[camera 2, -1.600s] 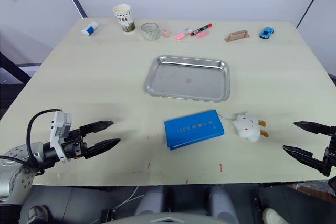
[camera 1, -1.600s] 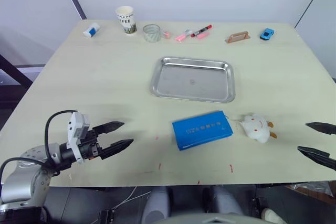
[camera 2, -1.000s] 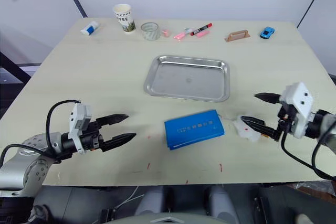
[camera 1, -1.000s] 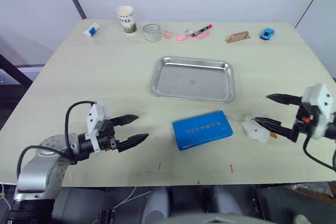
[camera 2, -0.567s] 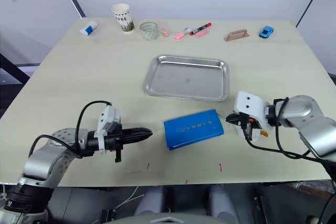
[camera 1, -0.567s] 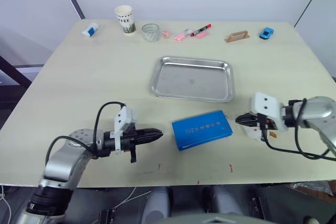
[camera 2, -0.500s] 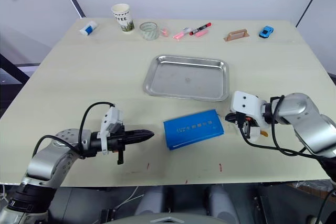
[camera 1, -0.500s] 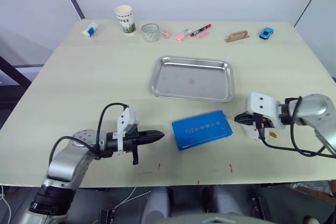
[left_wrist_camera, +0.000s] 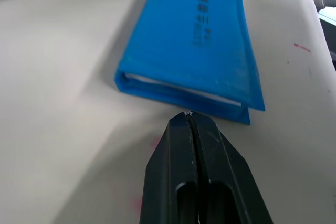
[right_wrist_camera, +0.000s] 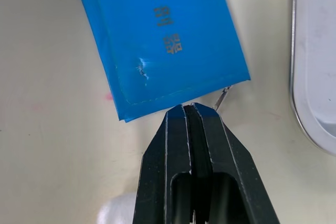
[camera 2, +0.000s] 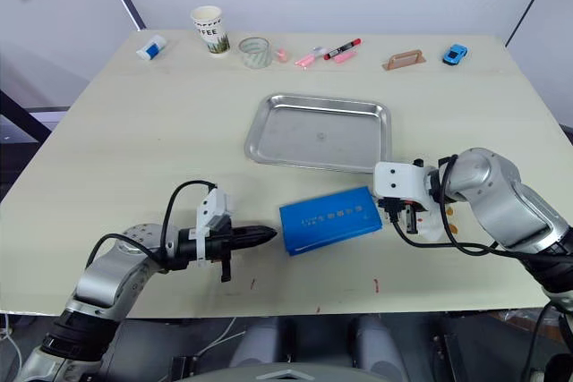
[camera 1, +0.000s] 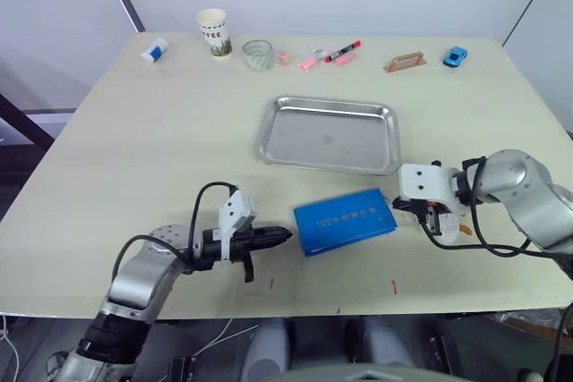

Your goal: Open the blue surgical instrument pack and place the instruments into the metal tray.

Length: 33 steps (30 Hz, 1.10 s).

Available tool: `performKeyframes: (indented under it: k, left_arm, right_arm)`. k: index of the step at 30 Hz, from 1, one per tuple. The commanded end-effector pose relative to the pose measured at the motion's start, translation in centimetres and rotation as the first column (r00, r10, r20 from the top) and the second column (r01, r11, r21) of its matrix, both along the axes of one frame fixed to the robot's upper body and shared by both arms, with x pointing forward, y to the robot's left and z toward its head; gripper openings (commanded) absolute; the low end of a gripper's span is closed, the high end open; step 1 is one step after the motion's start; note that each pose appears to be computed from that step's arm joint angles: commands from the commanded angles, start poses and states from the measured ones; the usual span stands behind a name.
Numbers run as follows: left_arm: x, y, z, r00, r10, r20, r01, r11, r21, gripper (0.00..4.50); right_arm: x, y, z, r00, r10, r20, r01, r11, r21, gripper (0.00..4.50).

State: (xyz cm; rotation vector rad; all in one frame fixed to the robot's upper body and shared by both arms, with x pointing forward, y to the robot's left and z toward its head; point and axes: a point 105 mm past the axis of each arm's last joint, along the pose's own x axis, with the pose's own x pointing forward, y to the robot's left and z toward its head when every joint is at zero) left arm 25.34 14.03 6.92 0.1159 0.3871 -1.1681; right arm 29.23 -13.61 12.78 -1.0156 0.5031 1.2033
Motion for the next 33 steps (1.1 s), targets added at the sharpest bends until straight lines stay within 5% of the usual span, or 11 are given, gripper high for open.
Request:
performKeyframes:
  k: [1,33]
  left_arm:
    - [0.1,-0.7,0.2,1.000,-0.018,0.023,0.018,1.000,-0.006,0.04]
    - [1.2,-2.5,0.1,0.995,-0.080,0.059,0.082,0.996,-0.036,0.04]
  right_arm:
    - [0.2,0.4,0.7,0.998,0.039,0.043,-0.037,0.999,-0.032,0.00]
    - [0.6,0.3,-1.1,0.994,0.084,0.065,-0.071,0.981,-0.178,0.00]
